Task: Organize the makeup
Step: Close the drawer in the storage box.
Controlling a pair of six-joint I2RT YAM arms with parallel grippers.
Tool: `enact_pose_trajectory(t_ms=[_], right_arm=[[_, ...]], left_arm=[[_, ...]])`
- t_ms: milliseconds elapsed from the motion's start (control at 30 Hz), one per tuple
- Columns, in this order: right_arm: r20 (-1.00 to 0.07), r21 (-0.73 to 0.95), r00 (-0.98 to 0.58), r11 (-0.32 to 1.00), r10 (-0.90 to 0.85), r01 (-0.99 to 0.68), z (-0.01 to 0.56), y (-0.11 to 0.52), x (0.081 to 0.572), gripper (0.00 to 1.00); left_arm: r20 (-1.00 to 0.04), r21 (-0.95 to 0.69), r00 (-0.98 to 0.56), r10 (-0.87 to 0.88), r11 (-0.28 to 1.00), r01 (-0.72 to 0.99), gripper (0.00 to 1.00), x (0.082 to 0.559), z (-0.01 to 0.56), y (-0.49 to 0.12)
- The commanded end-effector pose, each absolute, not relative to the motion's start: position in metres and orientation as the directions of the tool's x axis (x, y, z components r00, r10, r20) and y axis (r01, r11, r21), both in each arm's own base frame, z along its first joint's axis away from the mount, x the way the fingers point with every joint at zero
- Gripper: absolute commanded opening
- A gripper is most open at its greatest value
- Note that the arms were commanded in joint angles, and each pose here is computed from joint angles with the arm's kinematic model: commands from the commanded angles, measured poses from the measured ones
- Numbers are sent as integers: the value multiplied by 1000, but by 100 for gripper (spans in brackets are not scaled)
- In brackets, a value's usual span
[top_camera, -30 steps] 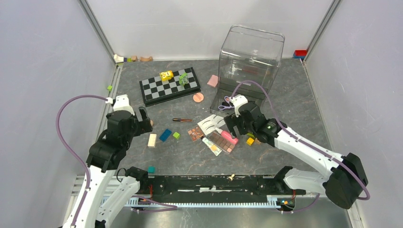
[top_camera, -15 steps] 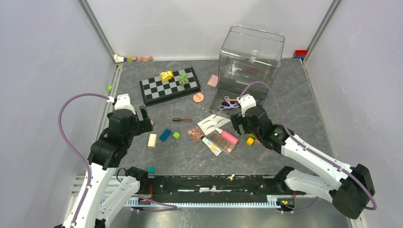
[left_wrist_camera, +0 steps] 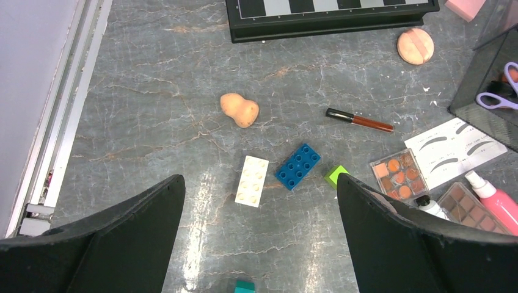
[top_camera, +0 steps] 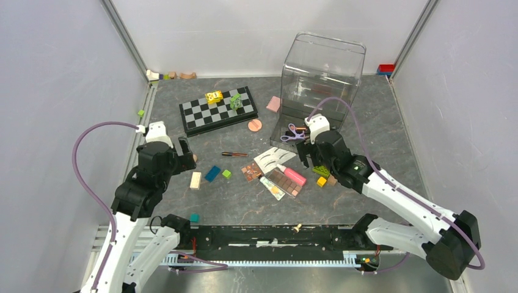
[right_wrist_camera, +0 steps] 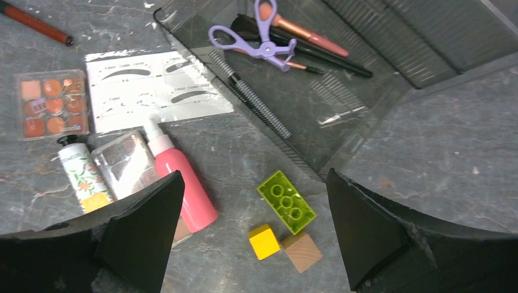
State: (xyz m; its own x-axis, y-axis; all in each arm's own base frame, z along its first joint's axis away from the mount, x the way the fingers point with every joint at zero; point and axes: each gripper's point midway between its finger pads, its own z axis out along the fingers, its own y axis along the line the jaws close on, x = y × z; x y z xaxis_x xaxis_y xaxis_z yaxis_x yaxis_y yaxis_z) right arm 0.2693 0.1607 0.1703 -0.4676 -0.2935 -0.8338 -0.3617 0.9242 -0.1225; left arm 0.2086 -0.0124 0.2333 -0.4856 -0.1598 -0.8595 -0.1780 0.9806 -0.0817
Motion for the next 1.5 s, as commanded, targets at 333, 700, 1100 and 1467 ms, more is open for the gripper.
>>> enact_pose_trajectory(t_ms=[333, 700, 1100, 1467], right_arm=[[-804, 6, -533, 893, -262, -449, 127, 229, 265, 89], [-749, -123, -539, 881, -384, -457, 92, 244, 284, 83], [-700, -263, -511, 845, -500, -466, 69, 242, 305, 81], [-694, -287, -518, 852, -500, -438, 68, 238, 326, 76]], left_arm=[[-871, -126, -451, -195, 976, -179, 100, 213, 240, -16], [-870, -124, -452, -195, 976, -180, 100, 213, 240, -16], [-867, -120, -460, -191, 976, -179, 100, 214, 238, -16], [-867, -119, -460, -191, 976, -180, 100, 214, 239, -16]])
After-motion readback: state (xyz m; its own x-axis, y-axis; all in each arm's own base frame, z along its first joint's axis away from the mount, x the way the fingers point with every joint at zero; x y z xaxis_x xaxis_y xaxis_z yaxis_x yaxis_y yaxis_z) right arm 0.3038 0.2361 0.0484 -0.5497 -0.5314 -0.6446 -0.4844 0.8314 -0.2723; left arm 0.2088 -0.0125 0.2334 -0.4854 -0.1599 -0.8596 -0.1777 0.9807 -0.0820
